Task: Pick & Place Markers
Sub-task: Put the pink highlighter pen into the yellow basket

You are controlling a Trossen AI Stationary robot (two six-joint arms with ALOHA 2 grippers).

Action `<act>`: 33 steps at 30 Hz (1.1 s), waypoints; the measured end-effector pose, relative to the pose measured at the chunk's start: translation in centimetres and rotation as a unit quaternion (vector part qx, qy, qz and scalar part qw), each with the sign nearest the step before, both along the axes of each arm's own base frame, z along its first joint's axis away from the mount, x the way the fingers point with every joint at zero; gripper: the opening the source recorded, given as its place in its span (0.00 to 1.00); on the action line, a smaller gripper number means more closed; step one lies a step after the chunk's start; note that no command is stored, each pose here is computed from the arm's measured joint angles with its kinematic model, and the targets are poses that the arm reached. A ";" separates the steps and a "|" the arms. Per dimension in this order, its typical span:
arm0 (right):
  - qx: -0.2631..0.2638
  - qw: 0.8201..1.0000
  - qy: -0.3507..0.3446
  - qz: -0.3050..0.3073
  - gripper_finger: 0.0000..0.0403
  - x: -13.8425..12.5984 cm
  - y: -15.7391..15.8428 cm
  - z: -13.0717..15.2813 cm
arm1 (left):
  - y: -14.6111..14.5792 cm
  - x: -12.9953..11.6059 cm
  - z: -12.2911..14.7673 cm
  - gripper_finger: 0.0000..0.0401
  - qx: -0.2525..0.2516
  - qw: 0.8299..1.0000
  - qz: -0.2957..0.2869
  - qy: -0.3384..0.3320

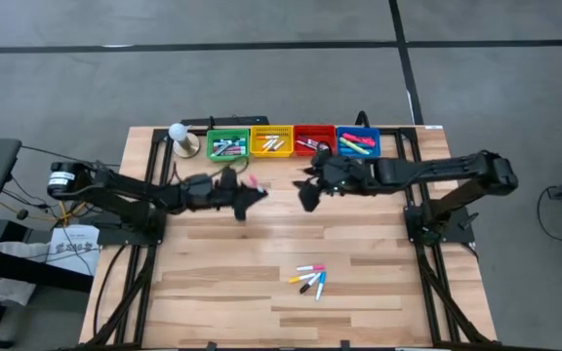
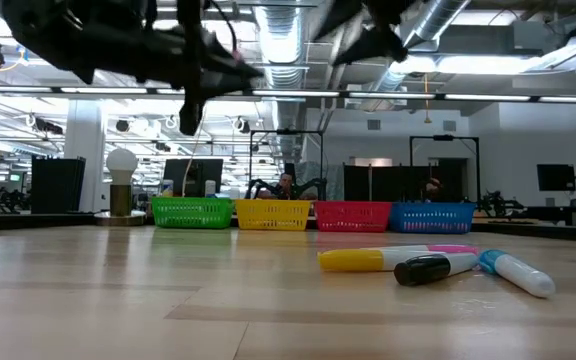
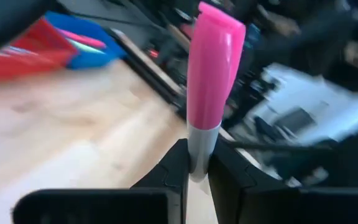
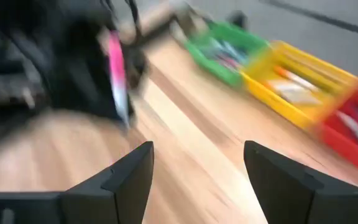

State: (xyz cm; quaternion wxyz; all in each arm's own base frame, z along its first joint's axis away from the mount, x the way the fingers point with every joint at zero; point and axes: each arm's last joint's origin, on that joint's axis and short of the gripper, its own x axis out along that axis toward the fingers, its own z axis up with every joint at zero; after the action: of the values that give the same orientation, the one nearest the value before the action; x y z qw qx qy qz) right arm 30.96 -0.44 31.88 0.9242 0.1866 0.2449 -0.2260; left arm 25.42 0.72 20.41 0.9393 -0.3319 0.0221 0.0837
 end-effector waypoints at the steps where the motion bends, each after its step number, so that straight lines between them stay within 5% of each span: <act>1: -0.004 1.000 0.029 -0.003 0.59 -0.6 -0.3 -0.2 | 0.8 0.0 -0.1 0.10 0.000 1.000 0.014 0.004; 6: -0.017 0.988 0.148 -0.040 0.59 -2.2 -2.1 -1.8 | 4.8 -0.6 -0.2 0.10 0.017 0.997 0.075 0.016; 15: -0.065 0.952 0.299 -0.011 0.59 -1.4 -4.8 -5.6 | 11.1 1.0 1.7 0.11 0.145 0.975 0.155 0.072; 24: -0.036 0.931 0.363 -0.032 0.59 -0.2 -5.4 -9.1 | 14.7 4.3 0.6 0.11 0.225 0.944 0.135 0.201; 29: -0.026 0.928 0.371 -0.037 0.59 0.7 -4.2 -10.6 | 16.8 5.0 -1.6 0.11 0.281 0.911 0.123 0.276; 33: -0.037 0.928 0.370 -0.037 0.59 1.3 -3.6 -11.4 | 18.5 4.9 -3.2 0.11 0.271 0.901 0.131 0.313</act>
State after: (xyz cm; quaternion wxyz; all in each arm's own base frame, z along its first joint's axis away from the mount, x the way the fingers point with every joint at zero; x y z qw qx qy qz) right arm 32.29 -4.08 20.52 0.7652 0.0639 0.5538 -0.3219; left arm 30.34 19.18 17.22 0.9182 -0.0213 0.2474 0.3087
